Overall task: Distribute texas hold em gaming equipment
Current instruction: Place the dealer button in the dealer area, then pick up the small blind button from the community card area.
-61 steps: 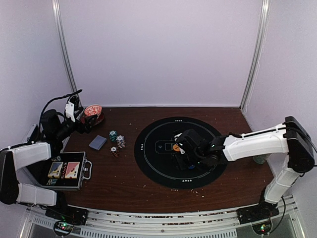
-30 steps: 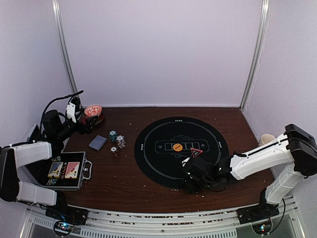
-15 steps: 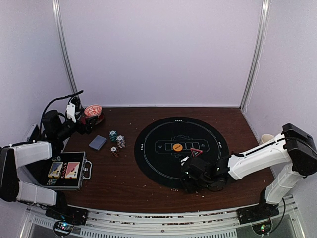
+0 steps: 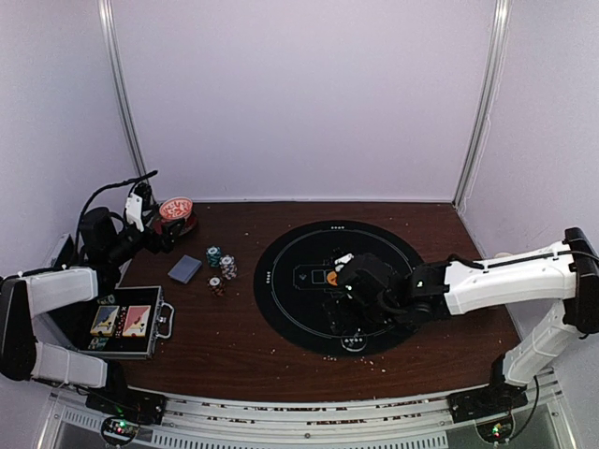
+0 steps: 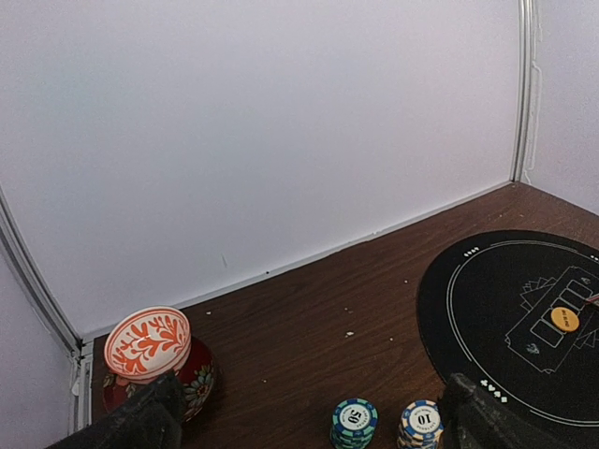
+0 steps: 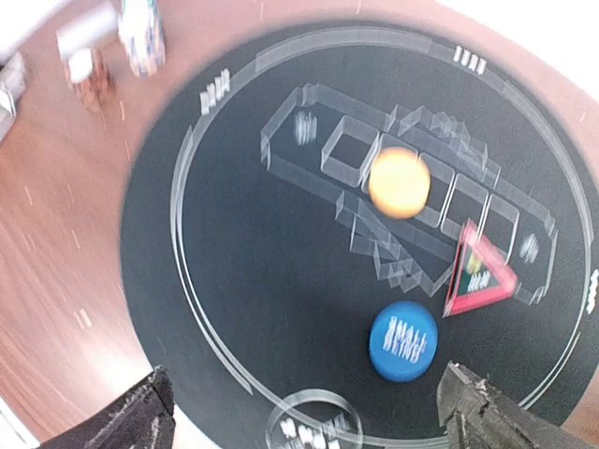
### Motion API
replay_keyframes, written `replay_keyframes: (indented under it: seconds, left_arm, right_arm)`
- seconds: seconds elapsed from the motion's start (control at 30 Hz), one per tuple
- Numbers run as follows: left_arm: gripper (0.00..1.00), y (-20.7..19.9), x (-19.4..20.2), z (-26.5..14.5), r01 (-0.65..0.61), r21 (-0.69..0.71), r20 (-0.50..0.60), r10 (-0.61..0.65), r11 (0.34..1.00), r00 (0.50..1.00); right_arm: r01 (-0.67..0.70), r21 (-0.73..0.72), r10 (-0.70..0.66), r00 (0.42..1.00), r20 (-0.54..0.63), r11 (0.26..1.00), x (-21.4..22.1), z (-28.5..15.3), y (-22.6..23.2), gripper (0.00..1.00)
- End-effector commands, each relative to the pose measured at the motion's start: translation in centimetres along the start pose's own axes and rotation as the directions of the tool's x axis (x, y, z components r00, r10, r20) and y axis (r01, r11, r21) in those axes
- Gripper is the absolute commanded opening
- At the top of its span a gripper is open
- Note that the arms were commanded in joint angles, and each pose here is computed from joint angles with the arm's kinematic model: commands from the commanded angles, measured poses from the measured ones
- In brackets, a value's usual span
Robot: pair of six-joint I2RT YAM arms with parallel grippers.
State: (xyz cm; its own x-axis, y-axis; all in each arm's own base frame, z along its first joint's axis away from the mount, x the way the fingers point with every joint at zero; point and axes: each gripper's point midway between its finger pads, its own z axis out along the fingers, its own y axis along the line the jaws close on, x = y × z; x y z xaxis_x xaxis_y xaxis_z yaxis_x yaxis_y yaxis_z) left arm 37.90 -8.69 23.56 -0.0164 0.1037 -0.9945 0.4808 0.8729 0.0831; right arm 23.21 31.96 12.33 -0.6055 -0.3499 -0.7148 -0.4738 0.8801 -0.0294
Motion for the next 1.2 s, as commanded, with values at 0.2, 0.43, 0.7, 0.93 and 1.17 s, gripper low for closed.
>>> replay_keyframes:
  seconds: [0.2,0.43,0.7,0.93,1.17]
  left_arm:
    - [0.98,-0.1,-1.2,0.1,-0.031,0.001,0.042,0.031,1.000,0.999]
    - [0.98,-0.2,-1.2,0.1,-0.029,0.009,0.047,0.029,1.000,0.998]
    - [0.98,-0.2,-1.1,0.2,-0.023,0.015,0.042,0.022,1.000,0.999]
    - [0.98,-0.3,-1.0,0.2,-0.022,0.016,0.040,0.021,1.000,0.999]
    - [0.98,-0.2,-0.9,0.3,-0.021,0.015,0.038,0.020,1.000,0.999]
  right_arm:
    - [-0.103,0.145,0.098,0.994,0.038,0.984,-6.6,3.0,-6.1,1.00]
    - [-0.124,0.138,0.132,0.990,-0.057,0.983,-1.6,4.6,-7.3,1.00]
    - [-0.151,0.100,0.162,0.980,-0.111,0.983,3.0,5.0,-7.4,0.99]
    - [-0.160,0.065,0.168,0.975,-0.146,0.985,4.6,6.9,-6.4,0.97]
    - [-0.164,0.084,0.176,0.972,-0.158,0.983,5.1,8.3,-6.3,0.92]
